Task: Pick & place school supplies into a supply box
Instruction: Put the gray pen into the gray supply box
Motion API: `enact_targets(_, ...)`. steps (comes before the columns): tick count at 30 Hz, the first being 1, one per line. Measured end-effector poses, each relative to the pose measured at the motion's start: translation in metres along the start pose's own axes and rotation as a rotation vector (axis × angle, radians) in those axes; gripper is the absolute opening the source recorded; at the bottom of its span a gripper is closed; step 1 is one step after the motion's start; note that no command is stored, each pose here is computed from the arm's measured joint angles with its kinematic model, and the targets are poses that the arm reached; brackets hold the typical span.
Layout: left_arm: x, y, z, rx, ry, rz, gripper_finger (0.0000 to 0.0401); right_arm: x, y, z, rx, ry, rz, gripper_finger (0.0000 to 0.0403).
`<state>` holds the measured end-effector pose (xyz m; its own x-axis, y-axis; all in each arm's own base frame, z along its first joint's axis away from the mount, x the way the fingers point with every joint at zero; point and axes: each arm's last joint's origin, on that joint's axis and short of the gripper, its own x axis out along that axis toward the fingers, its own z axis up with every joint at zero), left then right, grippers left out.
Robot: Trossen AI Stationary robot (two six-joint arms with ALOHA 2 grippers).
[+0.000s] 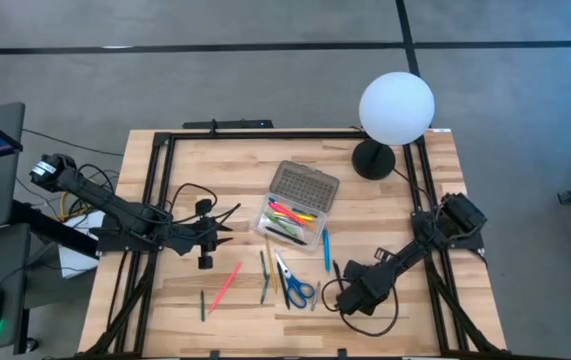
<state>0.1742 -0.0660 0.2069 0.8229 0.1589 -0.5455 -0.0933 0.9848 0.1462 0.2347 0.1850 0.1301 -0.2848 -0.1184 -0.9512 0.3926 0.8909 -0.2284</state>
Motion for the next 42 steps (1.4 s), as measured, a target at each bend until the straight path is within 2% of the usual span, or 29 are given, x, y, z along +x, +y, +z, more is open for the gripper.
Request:
enact_targets(11, 0.000, 0.000, 0.002, -0.009, -0.014, -0.003, 0.0098, -0.007, 0.001, -0.007, -0.018, -0.014, -0.048, 0.0001)
enact_targets(24, 0.000, 0.000, 0.002, -0.009, -0.014, -0.003, 0.0098, -0.064, -0.002, -0.003, -0.051, -0.130, -0.168, 0.0001)
enact_targets(30, 0.000, -0.001, 0.004, -0.021, -0.034, -0.009, 0.0098, -0.085, -0.013, 0.031, -0.071, -0.225, -0.136, 0.0001)
enact_targets(42, 0.000, -0.001, 0.005, -0.028, -0.042, -0.019, 0.0098, -0.088, -0.065, 0.124, -0.104, -0.315, 0.021, 0.0001)
